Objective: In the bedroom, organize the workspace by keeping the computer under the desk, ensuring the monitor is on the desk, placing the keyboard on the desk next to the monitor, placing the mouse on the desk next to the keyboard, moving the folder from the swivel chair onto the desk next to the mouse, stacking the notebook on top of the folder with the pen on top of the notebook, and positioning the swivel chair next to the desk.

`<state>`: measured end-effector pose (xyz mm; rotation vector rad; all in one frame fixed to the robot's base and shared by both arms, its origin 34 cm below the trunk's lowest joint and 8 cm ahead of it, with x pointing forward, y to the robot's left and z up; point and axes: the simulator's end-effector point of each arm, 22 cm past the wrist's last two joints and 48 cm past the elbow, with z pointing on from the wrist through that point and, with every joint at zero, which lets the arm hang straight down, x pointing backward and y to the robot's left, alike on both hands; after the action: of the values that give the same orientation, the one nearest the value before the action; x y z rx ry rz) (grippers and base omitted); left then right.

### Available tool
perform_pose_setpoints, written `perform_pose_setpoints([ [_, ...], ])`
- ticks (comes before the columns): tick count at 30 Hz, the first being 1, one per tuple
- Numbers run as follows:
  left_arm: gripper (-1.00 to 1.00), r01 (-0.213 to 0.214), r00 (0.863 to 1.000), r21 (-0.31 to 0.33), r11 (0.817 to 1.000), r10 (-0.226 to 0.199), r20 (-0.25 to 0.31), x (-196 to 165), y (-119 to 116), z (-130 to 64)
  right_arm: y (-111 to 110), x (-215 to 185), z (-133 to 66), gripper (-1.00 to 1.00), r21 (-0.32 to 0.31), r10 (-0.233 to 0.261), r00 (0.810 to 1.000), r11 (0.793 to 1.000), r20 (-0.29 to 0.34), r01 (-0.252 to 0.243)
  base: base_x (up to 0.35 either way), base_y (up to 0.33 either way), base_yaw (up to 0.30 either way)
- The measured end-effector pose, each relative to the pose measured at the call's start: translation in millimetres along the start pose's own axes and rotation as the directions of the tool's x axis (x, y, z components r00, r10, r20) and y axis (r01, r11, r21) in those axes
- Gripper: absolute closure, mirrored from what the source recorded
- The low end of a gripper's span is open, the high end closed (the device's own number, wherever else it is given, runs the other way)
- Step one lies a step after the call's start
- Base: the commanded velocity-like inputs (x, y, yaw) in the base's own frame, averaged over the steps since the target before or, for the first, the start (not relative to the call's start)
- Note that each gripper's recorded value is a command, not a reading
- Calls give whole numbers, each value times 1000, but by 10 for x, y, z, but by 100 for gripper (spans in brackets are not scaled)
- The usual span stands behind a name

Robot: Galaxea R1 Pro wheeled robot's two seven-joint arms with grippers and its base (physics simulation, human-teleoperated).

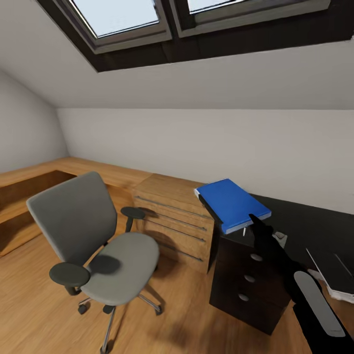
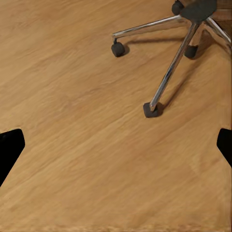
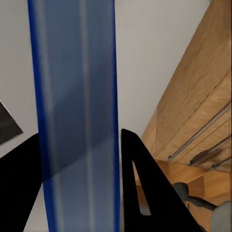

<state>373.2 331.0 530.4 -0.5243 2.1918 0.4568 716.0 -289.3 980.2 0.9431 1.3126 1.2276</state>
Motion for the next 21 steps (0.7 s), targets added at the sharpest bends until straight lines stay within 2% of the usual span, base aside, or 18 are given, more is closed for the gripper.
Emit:
perform_pose_setpoints([
  [1,-100,-16,999,1,1000,16,-40,77,0,-13,-16,-56,-3,100,8,2,1000,1000,11,-2,0,0,-209],
  [3,-100,-36,996,3,999,37,-87,156,5,-40,-23,-148,-9,100,17,6,1000,1000,30,-6,0,0,-209],
  [7,-100,-55,990,6,998,55,-127,211,19,-79,-93,-294,-24,100,42,14,998,999,60,-16,0,0,-209],
  [16,-100,-71,987,12,997,72,-143,265,21,-88,-359,-623,-101,100,90,29,991,995,132,-42,0,-38,-210],
  [17,-100,-75,987,16,997,77,-143,266,16,-89,-385,-656,-111,100,95,31,990,995,139,-44,0,-204,-210],
  [18,-100,-100,985,40,994,105,-134,253,-30,-88,-524,-706,-139,100,122,36,988,991,152,-55,0,-131,-210],
  [21,-100,-107,985,43,993,112,-134,262,-32,-90,-573,-709,-143,100,130,40,987,990,154,-60,0,-49,-210],
])
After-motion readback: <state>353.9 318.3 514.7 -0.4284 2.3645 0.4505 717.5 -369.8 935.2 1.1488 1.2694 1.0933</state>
